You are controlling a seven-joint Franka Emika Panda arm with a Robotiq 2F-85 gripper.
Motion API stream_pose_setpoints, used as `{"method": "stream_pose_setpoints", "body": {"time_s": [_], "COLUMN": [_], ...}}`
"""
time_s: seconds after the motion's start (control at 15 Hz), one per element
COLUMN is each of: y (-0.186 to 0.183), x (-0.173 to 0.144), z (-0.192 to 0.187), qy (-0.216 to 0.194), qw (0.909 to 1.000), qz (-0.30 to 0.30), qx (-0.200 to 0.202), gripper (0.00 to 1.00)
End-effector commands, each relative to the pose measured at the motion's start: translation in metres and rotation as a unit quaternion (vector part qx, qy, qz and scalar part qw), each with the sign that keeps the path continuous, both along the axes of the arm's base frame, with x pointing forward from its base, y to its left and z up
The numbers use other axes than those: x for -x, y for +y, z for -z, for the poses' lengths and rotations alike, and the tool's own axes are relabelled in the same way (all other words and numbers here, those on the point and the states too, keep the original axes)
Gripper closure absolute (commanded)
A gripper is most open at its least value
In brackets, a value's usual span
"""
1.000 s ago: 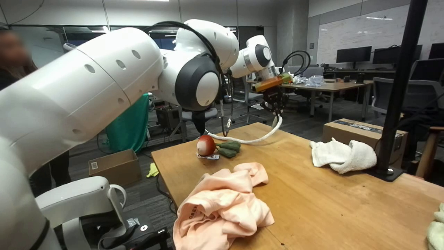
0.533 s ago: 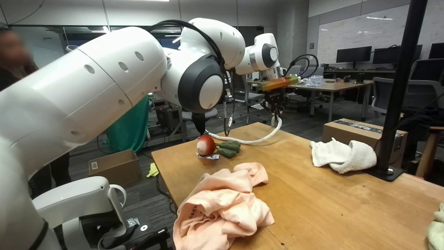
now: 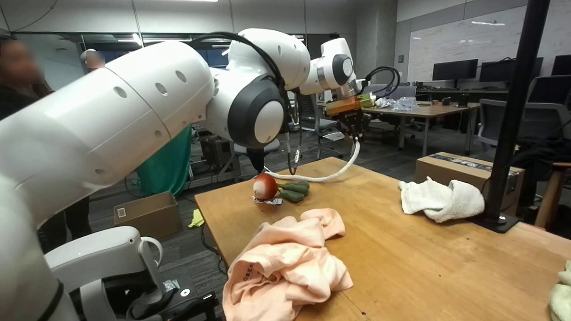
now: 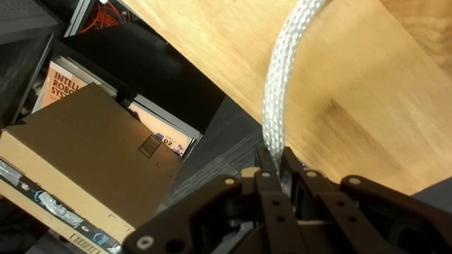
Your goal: Spread out the clothes and the objects on the table
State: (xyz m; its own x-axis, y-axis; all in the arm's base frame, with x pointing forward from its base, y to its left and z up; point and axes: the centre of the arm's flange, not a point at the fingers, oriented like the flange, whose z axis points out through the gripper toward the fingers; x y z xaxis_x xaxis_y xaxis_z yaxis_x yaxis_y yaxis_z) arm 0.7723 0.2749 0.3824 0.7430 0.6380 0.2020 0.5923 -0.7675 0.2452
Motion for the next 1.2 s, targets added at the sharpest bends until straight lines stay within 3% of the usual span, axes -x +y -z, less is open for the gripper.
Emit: {"method": "stream_pose_setpoints", "body": {"time_s": [0.0,0.27,0.53,0.87,1.13], "y": [0.025,0.032,0.037,0.03,0.012], "x": [-0.03,-0.028,-0.029,-0.023,-0.032], "z": [-0.03,-0.055,-0.08,-0.103,-0.106], "qy": [-0.053,-0.078,-0.1,-0.201,-0.211], "qw": [0.9953,0.9808,0.9557,0.9208,0.9215], "qz": [0.072,0.156,0.243,0.297,0.284], "qx": [-0.038,-0.087,-0.132,-0.153,-0.16], "gripper": [0.92,0.92,0.92,0.92,0.92]}}
